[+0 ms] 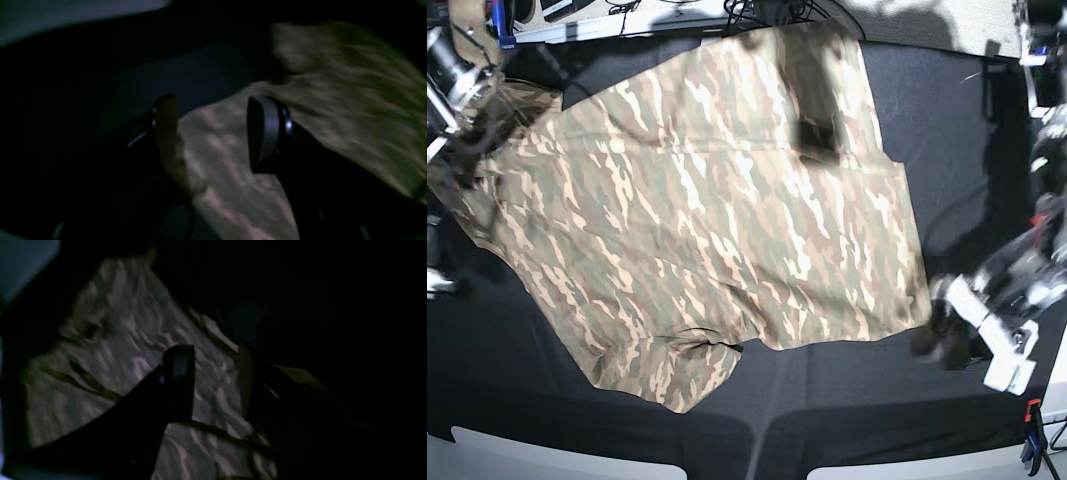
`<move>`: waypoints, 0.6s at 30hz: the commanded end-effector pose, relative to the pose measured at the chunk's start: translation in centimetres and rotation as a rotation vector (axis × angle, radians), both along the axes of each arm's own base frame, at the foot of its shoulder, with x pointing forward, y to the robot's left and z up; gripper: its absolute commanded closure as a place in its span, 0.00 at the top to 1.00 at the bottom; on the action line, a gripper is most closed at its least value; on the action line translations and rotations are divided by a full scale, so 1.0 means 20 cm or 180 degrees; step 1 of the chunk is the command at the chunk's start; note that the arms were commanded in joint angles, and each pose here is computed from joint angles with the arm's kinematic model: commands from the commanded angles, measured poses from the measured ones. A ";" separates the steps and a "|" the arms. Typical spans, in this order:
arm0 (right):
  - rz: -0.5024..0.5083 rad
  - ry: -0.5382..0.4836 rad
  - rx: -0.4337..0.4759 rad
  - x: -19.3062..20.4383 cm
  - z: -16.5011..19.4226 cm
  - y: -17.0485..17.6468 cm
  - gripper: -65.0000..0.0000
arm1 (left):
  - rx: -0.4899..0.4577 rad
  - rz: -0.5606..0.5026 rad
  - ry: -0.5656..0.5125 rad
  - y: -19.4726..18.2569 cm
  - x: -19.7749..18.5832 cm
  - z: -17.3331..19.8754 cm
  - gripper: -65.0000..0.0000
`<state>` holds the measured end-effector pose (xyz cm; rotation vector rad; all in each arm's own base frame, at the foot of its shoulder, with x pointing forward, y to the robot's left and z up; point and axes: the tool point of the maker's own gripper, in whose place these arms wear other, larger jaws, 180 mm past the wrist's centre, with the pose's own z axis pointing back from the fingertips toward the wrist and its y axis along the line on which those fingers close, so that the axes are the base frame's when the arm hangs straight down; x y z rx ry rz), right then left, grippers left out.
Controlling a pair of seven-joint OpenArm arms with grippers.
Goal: Layout the t-shirt on the table in an organized manner, then fold the t-shirt properly
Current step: 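Lower both grippers and grasp the shirt's hem corners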
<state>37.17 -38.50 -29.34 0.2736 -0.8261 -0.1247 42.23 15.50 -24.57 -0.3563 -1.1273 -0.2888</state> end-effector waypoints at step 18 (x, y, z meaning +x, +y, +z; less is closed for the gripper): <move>0.1008 -0.0166 -0.0931 0.25 0.07 0.47 0.32 | -0.0414 0.0264 0.0830 0.03 0.45 -0.21 0.46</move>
